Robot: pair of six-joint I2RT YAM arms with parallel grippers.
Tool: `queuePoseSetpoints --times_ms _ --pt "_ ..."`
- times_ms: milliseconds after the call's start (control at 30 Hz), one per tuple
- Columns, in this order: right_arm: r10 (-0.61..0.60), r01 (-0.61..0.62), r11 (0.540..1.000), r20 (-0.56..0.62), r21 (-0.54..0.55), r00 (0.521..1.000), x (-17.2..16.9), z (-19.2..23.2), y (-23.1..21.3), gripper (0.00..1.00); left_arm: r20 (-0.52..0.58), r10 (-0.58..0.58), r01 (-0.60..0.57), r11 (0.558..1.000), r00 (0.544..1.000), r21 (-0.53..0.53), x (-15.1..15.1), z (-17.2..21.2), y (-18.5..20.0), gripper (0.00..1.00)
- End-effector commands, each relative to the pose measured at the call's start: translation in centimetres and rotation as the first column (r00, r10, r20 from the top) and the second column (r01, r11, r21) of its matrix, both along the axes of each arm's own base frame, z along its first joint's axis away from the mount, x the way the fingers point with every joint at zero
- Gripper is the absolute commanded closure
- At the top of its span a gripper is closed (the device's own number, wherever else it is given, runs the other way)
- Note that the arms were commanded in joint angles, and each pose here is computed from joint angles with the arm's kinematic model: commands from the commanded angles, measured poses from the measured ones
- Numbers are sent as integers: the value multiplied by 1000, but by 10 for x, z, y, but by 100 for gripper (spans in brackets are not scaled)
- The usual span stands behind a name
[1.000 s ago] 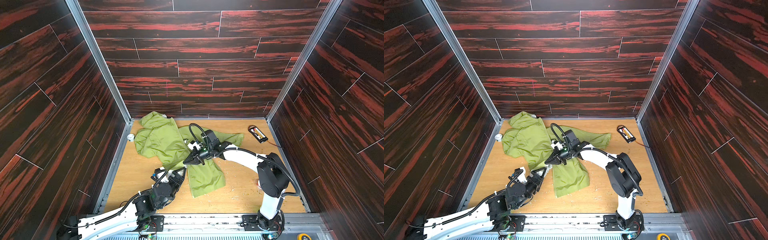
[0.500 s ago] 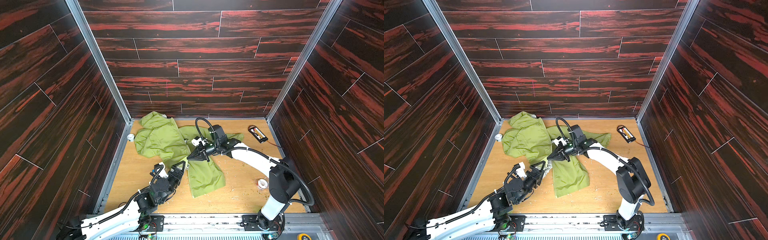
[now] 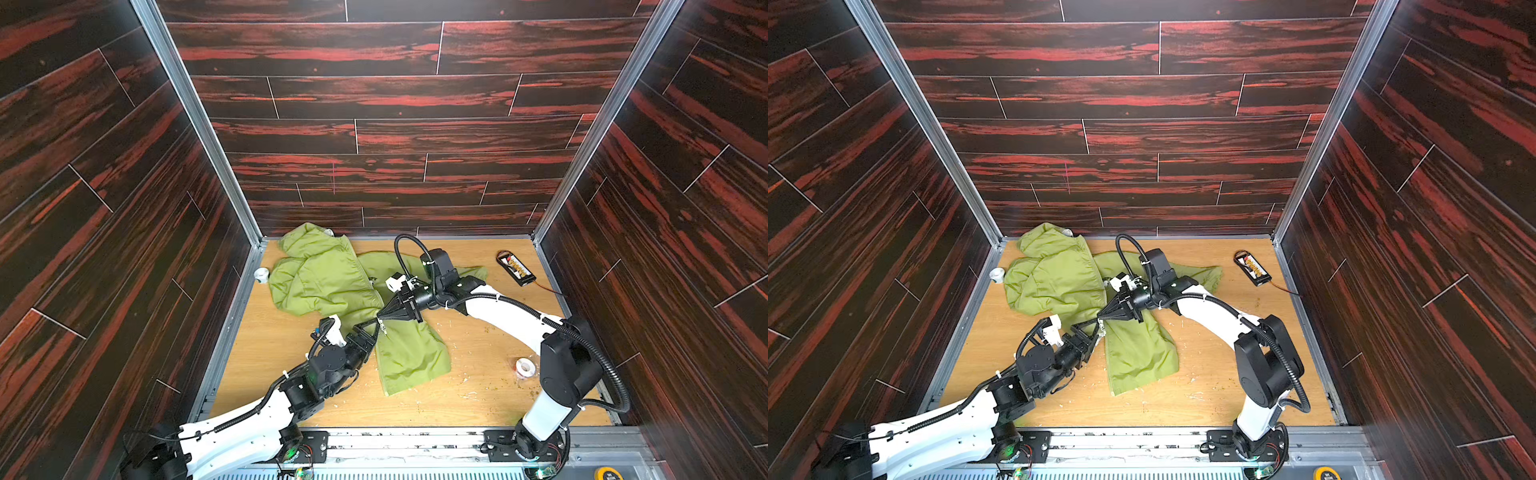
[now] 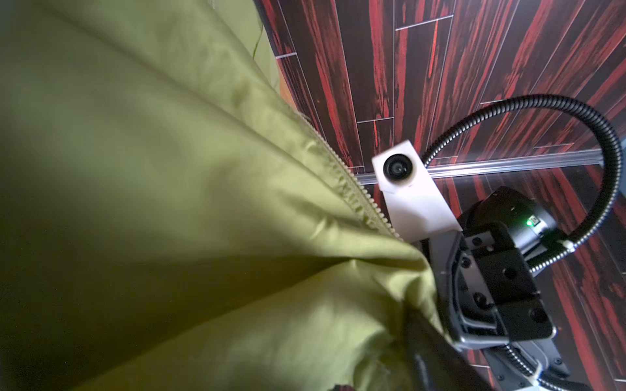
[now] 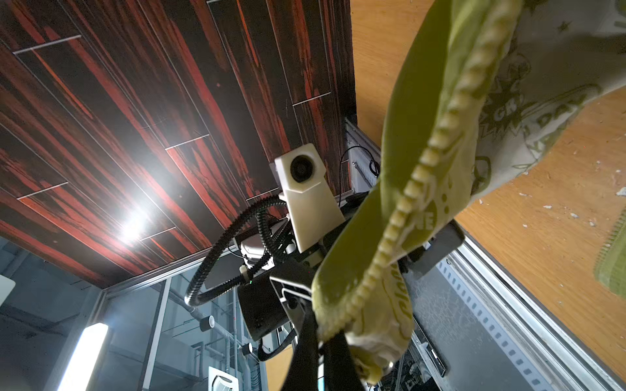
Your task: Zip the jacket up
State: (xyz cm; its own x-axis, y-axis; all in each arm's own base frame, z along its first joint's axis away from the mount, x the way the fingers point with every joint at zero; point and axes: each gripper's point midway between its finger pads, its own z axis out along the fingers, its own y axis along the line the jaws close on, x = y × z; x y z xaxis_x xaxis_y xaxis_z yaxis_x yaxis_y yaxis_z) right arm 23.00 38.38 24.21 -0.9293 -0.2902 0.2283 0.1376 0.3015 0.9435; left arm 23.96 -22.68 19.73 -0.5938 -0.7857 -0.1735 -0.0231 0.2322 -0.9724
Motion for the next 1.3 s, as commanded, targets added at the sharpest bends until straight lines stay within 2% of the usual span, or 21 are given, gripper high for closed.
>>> queuePoseSetpoints --times_ms 0,100,300,633,767,900,967,1267 --pt "11 -11 1000 -1 5 1000 -13 9 -7 100 91 -34 44 994 995 -103 0 45 -10 33" --pt "-4 4 1000 -3 5 1000 -11 8 -11 100 107 -17 29 993 994 -115 -2 50 -4 34" --pt "-14 14 1000 -13 22 1000 -9 10 -14 100 100 13 -1 993 995 -121 -6 50 9 25" --pt "-12 13 999 -23 45 1000 -8 13 -12 100 115 30 -14 991 993 -136 -5 55 12 20" --pt "-12 13 999 -28 46 1000 -8 13 -12 100 120 6 11 990 993 -141 -4 55 3 25" --pt "-15 16 999 -28 46 1000 -8 13 -12 100 125 -15 32 990 992 -139 -4 54 -2 35" --pt "-20 21 999 -30 43 999 -6 12 -12 100 128 -17 35 989 992 -140 -5 54 -1 41" --pt "-35 36 999 -30 39 999 -4 12 -13 100 132 -24 42 989 991 -139 -11 54 4 54"
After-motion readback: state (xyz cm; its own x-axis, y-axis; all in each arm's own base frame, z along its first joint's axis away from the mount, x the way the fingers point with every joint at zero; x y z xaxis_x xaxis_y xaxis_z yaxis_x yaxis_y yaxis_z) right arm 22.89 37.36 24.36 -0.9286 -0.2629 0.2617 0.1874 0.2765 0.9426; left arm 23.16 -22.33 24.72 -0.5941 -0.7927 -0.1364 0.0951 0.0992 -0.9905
